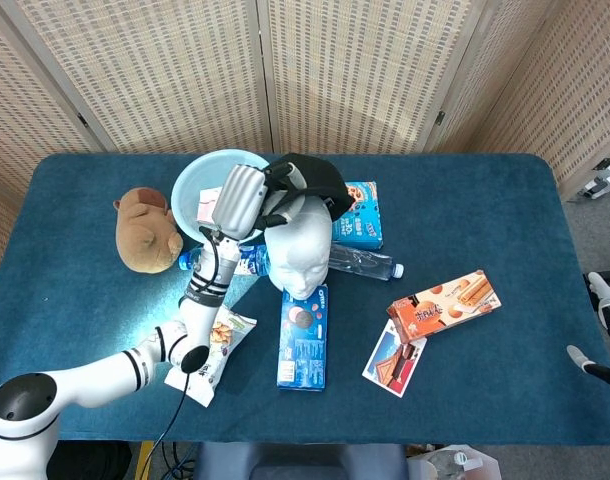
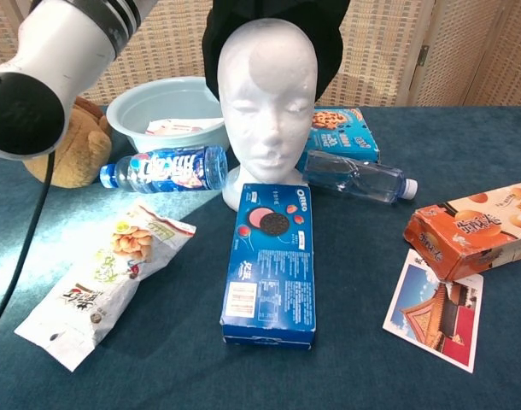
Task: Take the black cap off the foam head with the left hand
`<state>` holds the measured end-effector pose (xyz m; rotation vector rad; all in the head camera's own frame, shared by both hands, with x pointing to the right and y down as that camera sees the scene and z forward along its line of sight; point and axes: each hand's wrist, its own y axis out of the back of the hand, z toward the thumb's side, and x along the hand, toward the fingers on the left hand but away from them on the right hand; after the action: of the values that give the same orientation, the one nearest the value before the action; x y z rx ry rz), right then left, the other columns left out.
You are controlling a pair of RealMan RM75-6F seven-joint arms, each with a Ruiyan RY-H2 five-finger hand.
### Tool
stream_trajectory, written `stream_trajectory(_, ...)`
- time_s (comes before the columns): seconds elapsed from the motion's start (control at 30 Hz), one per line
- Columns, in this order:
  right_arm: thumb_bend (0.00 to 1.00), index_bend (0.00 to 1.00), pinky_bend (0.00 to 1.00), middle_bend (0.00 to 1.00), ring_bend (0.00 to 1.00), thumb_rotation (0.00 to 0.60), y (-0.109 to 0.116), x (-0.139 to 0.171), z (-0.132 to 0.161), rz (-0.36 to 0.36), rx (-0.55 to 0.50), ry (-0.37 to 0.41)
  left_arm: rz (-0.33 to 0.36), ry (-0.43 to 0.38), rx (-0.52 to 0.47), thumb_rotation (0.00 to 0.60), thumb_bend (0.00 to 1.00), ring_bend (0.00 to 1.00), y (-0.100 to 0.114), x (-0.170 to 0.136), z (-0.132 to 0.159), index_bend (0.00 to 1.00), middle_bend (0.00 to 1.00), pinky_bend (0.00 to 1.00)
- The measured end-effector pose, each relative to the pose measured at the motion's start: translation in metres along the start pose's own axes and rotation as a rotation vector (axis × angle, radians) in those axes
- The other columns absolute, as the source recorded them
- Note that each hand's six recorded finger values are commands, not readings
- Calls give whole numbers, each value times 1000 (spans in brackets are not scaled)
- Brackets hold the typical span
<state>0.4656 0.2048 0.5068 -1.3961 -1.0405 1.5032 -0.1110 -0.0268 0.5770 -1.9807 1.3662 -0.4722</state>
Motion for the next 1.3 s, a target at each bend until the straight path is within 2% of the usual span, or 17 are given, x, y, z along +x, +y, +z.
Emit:
stream_trajectory(0.43, 81, 90, 327, 233, 220, 600, 0, -1, 5, 2, 1, 11, 99, 103, 84, 600, 394, 1000, 44, 19, -45, 649, 1000, 1000)
stream_trajectory(0.67, 81, 90, 327, 233, 220, 600, -1, 0, 5, 5, -1, 13, 154, 109, 92, 600, 394, 1000, 77, 14, -61, 649, 1000, 1000)
stream_trajectory(0.87, 81, 90, 327, 233, 220, 600, -1, 2, 5, 5, -3, 13, 176, 91, 120, 600, 394, 1000, 105, -2, -71, 650, 1000, 1000)
stream_trajectory(1.3, 80, 90, 327, 233, 220, 600, -2, 3, 10, 8, -5, 33, 132, 49, 210, 600, 394, 1000, 148, -71, -89, 654, 1000, 1000)
